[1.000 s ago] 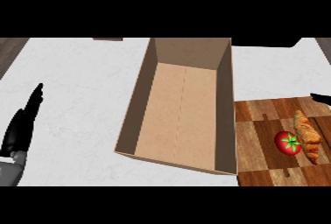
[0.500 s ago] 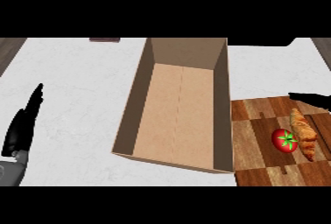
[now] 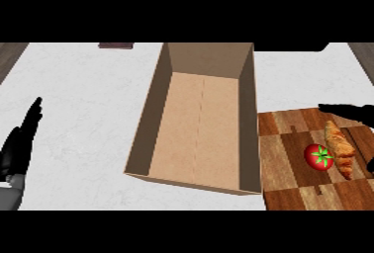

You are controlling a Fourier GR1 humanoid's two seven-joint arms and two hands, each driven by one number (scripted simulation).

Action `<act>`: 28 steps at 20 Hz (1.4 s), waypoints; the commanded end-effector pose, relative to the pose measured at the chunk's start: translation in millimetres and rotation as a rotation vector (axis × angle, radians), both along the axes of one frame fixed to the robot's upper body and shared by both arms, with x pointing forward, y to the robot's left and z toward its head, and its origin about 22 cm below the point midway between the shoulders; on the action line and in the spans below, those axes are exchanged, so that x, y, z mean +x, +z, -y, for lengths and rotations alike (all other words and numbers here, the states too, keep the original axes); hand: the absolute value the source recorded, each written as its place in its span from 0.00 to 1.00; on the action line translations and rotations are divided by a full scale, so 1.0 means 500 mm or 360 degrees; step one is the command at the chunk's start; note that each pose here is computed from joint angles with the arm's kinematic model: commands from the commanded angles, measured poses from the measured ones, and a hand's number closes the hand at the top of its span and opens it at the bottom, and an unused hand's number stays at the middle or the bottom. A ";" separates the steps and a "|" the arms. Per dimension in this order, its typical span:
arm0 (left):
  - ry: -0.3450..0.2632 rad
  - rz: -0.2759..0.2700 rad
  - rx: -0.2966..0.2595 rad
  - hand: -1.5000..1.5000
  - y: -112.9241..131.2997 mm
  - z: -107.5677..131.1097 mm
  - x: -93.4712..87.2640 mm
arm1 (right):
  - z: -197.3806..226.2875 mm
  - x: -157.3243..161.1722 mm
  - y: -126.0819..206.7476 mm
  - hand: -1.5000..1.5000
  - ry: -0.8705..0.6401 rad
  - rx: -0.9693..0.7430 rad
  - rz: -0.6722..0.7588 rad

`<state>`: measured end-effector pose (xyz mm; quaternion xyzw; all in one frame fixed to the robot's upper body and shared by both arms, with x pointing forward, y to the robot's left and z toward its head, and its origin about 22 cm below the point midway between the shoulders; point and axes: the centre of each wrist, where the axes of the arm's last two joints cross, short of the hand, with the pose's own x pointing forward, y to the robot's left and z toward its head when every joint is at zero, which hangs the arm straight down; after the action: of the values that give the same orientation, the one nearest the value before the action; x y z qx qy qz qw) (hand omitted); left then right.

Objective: Pick the croissant from the cutting board and place it in the cardboard box

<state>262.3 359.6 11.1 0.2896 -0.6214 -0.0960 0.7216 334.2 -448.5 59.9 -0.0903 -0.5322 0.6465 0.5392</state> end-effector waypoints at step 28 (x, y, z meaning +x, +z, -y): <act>0.0004 -0.0015 0.0015 0.50 -0.009 0.009 -0.017 | -0.096 -0.032 -0.063 1.00 -0.0010 -0.0007 0.0244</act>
<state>263.8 359.1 14.5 0.2918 -0.6192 -0.0981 0.7223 320.6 -405.1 34.0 -0.1195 -0.5421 0.6556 0.5119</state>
